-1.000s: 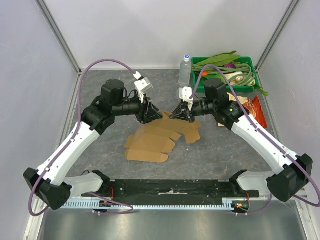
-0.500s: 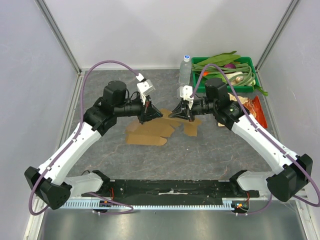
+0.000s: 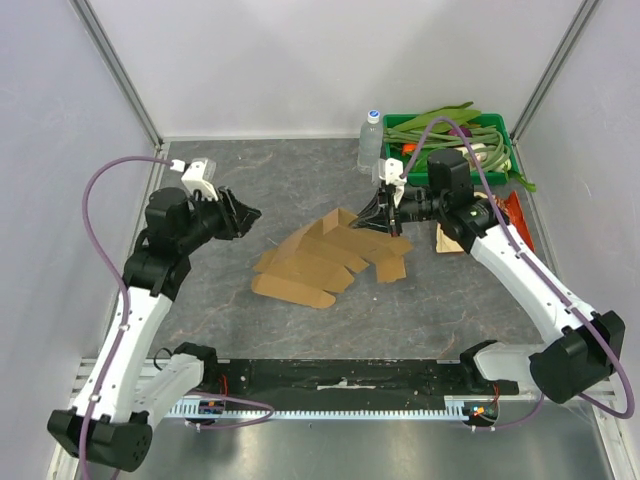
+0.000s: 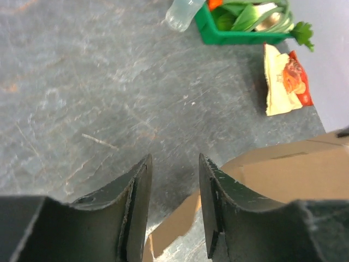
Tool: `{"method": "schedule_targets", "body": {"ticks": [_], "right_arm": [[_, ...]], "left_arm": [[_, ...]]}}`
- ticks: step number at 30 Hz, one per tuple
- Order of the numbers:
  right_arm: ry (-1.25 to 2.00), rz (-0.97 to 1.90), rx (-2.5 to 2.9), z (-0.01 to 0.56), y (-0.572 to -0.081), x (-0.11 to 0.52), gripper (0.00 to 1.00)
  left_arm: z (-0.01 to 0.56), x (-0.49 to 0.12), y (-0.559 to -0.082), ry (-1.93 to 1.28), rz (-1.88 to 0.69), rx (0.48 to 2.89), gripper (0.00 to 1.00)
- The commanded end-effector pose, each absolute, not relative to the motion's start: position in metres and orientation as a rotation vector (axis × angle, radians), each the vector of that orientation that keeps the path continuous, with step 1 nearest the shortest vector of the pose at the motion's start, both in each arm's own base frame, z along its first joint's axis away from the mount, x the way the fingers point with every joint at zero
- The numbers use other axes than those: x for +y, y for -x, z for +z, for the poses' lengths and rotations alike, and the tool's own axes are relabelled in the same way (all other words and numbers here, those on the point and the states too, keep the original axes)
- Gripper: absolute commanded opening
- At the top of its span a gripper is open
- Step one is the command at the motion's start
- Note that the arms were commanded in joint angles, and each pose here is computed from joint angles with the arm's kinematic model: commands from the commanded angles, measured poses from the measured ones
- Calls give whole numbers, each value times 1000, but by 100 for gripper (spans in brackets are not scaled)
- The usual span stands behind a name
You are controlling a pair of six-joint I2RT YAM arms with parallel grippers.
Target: Fold the paper box
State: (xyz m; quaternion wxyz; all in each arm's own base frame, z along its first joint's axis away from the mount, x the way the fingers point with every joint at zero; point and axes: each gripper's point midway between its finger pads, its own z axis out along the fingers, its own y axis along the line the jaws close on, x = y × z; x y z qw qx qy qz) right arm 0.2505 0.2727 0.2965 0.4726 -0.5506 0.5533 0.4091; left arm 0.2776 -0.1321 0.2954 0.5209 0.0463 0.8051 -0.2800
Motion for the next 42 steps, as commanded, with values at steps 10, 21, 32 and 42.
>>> {"method": "schedule_targets", "body": {"ticks": [10,21,32,42], "right_arm": [[1293,1129,1432,289,-259,274,0],[1247,1153,1486,290,-272,279,0],[1143,1175,1595,280,-296,285,0],[1163,1212,1567,279,-289,286,0]], "left_arm": [[249,-186,-251,-383,-1188,1976,36],[223,-204,-254,-393,-1239,2068,36],[179,-198,-249,-205,-1206,2193,41],[168,-191,-265,-108,-1116,2220,41]]}}
